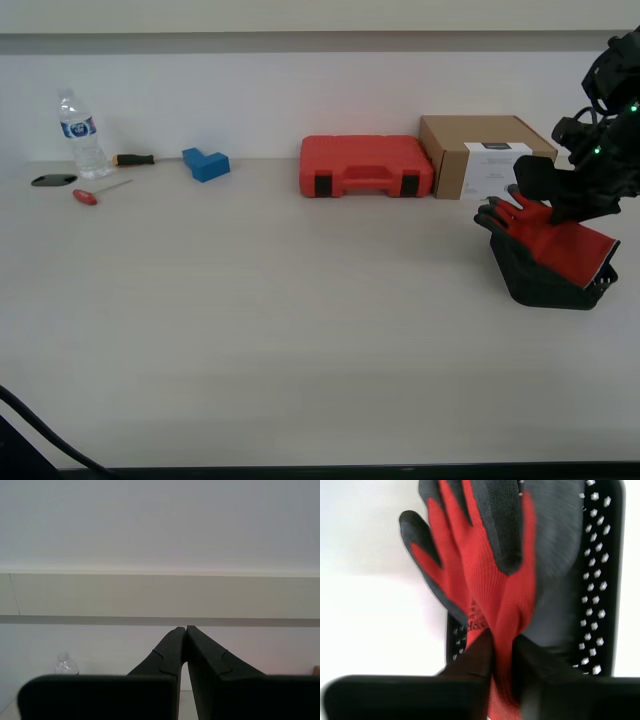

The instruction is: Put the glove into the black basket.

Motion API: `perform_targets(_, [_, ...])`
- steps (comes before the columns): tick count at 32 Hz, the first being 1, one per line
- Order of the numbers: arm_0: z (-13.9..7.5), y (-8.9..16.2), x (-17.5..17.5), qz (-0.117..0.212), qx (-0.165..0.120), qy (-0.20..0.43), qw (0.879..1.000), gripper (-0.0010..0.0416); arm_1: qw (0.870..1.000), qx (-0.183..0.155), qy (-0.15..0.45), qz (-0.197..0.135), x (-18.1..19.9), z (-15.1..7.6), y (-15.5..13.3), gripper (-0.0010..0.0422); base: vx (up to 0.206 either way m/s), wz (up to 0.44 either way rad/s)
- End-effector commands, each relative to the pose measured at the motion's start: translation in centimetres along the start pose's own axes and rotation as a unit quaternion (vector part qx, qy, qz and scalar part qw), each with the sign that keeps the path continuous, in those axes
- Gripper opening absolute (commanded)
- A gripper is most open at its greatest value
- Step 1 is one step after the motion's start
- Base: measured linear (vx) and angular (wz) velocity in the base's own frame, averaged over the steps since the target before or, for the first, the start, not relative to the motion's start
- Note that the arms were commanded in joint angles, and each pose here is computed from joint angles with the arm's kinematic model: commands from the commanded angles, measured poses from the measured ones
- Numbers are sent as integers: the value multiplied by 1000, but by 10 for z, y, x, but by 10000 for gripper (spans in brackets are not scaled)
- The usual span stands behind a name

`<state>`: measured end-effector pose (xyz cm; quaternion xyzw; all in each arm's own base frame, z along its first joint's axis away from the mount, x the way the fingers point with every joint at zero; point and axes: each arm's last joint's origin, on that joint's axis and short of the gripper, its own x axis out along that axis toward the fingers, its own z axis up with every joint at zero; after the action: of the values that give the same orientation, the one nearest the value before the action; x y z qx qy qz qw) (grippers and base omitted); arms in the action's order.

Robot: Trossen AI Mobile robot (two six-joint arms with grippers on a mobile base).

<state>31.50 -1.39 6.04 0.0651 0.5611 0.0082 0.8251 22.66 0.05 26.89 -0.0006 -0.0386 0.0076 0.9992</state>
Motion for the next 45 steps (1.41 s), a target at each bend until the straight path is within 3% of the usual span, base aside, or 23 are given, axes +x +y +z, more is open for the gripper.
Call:
perform_targets(1, [0,-5,-1,1,7,-1,1000,86,1000,1,-3,0,0,1,0,0,0,0])
perform_targets(3, [1,-8,-1,-7,-7,-4,1000,129,1000,1,-3,0,0,1,0,0,0,0])
perform_targets(7, [6,-9,-7,-7,-17,-26,999,158,1000,1,-3,0,0,1,0,0,0,0])
perform_targets(16, [26,-3,-48,-6,-25,-109,994,153,1000,1,-3,0,0,1,0,0,0,0])
perform_targets(45, [27,-3,-49,-6,-26,-114,993,154,1000,1,-3,0,0,1,0,0,0,0])
